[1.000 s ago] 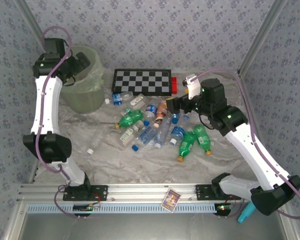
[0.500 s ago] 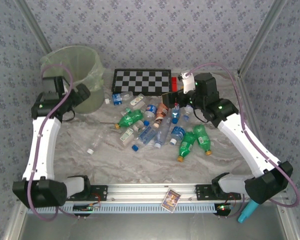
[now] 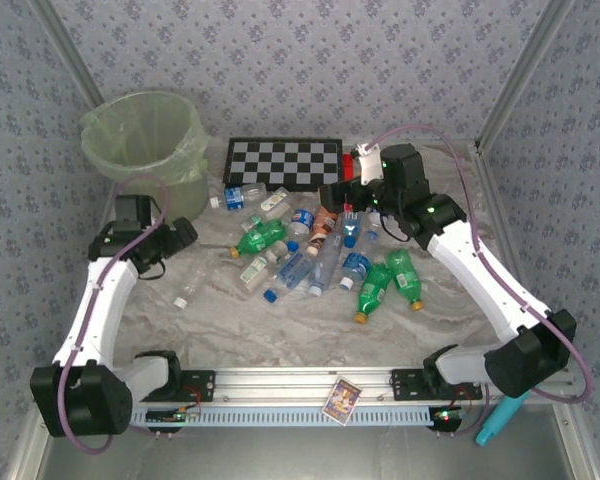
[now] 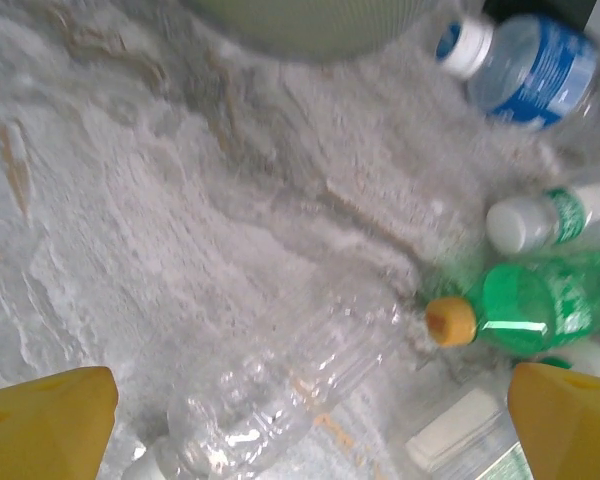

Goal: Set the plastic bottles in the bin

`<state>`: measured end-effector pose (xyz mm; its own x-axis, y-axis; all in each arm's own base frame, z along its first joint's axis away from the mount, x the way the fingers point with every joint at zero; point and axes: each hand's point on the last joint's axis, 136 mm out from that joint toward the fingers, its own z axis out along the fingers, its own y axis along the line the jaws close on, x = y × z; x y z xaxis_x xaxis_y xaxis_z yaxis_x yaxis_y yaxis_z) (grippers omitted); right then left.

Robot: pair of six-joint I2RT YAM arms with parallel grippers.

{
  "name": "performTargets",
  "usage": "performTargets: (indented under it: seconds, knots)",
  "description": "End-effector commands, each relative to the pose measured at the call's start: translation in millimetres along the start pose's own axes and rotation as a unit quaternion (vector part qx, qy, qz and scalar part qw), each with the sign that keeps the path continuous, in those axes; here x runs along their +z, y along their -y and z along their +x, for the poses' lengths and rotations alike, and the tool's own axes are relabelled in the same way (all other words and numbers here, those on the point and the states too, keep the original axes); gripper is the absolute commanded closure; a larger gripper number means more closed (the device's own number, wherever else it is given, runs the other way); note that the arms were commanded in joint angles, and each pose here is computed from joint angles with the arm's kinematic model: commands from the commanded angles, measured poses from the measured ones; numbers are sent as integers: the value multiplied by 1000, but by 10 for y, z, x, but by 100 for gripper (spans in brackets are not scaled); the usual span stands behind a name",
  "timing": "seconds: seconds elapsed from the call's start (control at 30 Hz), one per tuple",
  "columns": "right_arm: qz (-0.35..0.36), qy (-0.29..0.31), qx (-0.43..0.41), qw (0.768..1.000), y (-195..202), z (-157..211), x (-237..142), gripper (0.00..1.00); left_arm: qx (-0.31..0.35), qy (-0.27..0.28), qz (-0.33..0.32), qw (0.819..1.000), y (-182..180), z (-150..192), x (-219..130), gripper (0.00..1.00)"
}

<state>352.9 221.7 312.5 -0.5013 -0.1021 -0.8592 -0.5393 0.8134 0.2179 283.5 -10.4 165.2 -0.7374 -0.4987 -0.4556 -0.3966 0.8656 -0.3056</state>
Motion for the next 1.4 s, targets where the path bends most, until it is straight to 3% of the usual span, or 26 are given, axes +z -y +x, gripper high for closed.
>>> performTargets:
  seconds: [0.0,0.27,0.7,0.93,1.17,1.27,1.37]
  knots:
    - [-9,23,4,1000,-73,-182,-6,1,25,-9,-5,1000,7,142,42,0]
    - [-11,19,-5,1000,-150,-252,29,1,102,-52,10,993,133,496,253,0]
    - [-2,20,-16,1000,-136,-223,58,1,150,-134,-60,978,2,597,732,1]
    - [1,27,-19,999,-117,-251,39,1,161,-166,-82,969,-10,610,920,13]
    - [0,18,-12,1000,-94,-201,91,1,168,-191,-93,963,-78,715,1071,15]
    - [-1,16,-10,1000,-99,-204,111,1,174,-197,-96,960,-95,735,1139,21]
    - [-1,17,-5,1000,-104,-210,99,1,175,-199,-90,960,-63,730,1169,39]
